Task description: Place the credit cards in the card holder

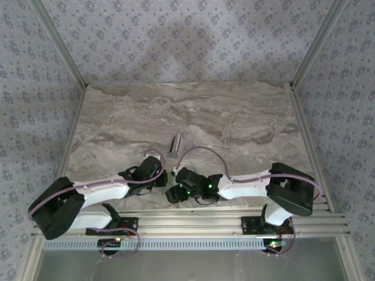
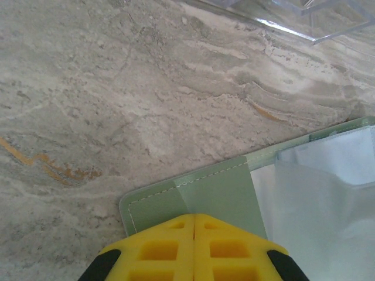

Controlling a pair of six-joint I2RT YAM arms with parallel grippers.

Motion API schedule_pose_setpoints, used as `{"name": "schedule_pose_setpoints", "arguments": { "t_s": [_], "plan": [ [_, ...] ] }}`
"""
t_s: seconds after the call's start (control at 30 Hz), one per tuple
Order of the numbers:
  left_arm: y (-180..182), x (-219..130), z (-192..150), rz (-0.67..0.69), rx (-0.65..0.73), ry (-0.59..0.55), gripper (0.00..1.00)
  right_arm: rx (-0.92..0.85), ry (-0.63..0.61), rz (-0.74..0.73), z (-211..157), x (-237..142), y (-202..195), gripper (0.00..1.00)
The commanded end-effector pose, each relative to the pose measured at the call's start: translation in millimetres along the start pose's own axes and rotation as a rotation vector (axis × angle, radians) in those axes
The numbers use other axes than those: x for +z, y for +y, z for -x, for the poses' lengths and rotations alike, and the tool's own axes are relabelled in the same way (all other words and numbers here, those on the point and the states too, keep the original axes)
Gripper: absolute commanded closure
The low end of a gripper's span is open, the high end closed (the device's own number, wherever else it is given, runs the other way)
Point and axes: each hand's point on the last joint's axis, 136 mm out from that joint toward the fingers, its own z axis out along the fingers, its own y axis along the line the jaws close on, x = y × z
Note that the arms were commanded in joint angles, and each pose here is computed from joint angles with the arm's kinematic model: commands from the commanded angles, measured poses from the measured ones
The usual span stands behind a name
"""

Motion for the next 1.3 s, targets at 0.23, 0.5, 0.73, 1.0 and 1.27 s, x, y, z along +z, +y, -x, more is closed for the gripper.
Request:
{"name": "schedule_pose_setpoints", "arguments": {
  "t_s": [0.23, 0.5, 0.73, 1.0, 1.27],
  "plan": [
    [14, 2, -10, 0.033, -0.021, 0.025, 0.93, 0.010, -0.057, 0.186, 26, 7, 26, 0.29],
    [5, -17, 5, -0.047, -0.066, -0.011, 0.90, 0.023, -0.056, 0.109, 24, 9, 11, 0.30],
    [6, -46, 17, -0.096, -0.107, -0.066, 0.85, 0.012, -0.035, 0.112, 23, 15, 11, 0.29],
    [9, -72, 26, -0.119, -0.121, -0.119, 0.82, 0.017, 0.017, 0.106, 17, 31, 10, 0.31],
    [6, -68, 28, -0.127, -0.120, -0.115, 0.80, -0.042, -0.025, 0.047, 31, 11, 9, 0.31]
  ]
}}
